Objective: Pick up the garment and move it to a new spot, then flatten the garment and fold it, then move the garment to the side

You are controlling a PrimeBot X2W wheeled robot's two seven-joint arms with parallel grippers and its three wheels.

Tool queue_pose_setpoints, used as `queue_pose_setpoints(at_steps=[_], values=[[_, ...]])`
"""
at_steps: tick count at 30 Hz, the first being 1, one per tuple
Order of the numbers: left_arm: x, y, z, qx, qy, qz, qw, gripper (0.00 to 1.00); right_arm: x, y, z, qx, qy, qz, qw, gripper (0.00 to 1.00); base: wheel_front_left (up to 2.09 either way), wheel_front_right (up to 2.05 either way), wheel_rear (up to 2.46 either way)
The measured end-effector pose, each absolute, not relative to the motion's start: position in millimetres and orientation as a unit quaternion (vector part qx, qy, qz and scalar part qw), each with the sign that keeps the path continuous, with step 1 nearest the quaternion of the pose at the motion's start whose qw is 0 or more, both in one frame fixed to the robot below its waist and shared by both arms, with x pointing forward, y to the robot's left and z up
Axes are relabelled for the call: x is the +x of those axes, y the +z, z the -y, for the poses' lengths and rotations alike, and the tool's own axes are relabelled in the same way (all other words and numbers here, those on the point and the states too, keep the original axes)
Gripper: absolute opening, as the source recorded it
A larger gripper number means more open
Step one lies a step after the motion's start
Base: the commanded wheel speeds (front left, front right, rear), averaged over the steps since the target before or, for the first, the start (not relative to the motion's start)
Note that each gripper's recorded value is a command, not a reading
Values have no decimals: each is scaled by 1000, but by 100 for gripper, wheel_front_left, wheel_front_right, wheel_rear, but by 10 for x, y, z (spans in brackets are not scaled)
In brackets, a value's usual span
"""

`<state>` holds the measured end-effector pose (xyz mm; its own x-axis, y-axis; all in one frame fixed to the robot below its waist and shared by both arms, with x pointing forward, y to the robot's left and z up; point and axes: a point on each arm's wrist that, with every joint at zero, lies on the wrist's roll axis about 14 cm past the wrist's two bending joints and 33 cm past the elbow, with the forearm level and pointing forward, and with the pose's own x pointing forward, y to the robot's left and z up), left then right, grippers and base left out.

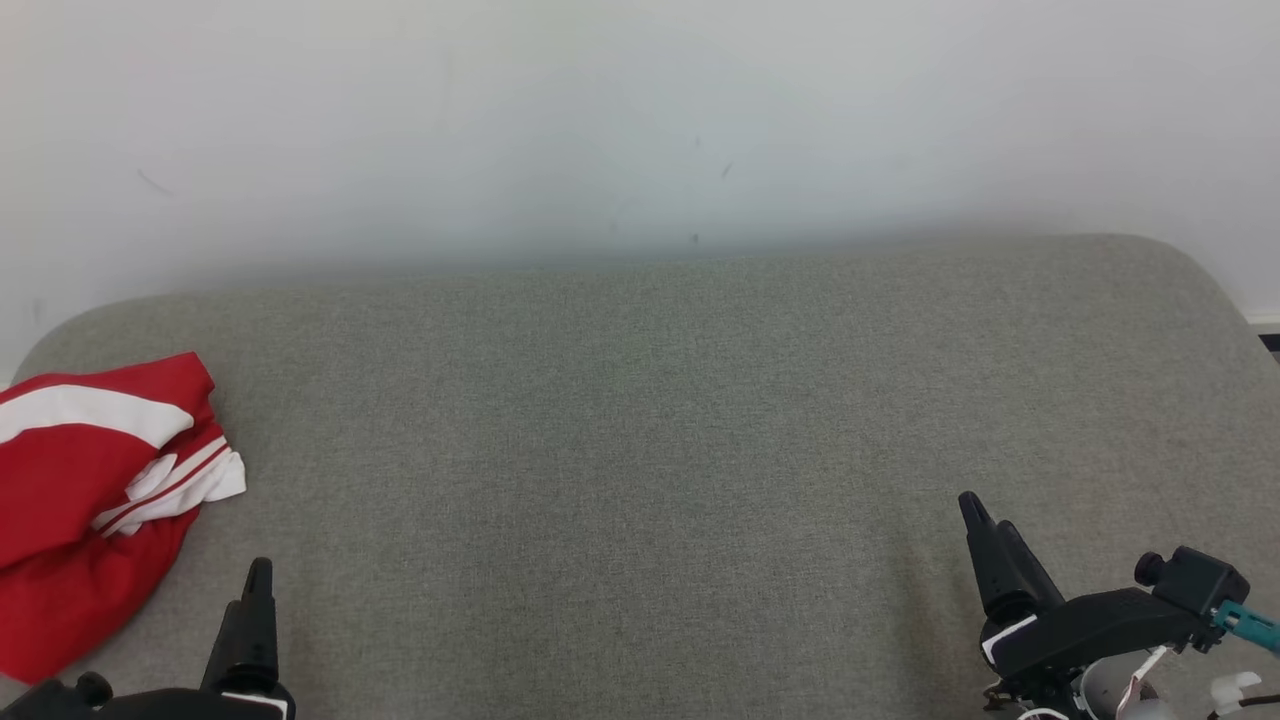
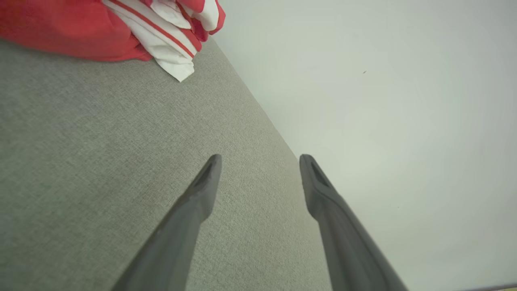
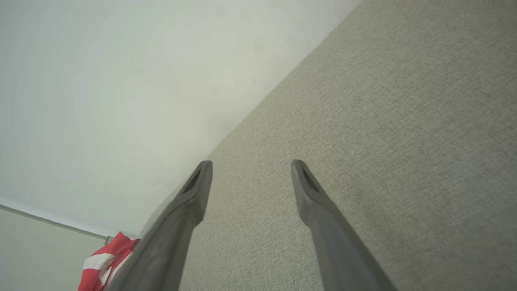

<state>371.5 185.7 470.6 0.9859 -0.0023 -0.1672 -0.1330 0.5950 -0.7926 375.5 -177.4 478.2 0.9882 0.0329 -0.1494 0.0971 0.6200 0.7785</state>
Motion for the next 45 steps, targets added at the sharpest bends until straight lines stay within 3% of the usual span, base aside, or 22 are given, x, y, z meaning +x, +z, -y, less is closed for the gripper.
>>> queue_pose_setpoints(at_steps=[5,6,15,45], values=[[3714,4729,-1847,-409,31,-76,909,100,3751,4798,1752,400,-11,-76,913,100,0,0,0],[3653,4689,-1854,-333,30,-86,938,100,3740,4817,1734,326,1,-81,942,100,0,0,0],[3670,4791,-1877,-255,19,-78,964,100,3776,4942,1705,256,16,-69,964,100,0,0,0],[3593,5034,-1930,-30,21,-55,998,100,3772,5279,1764,41,19,-11,999,100,0,0,0]])
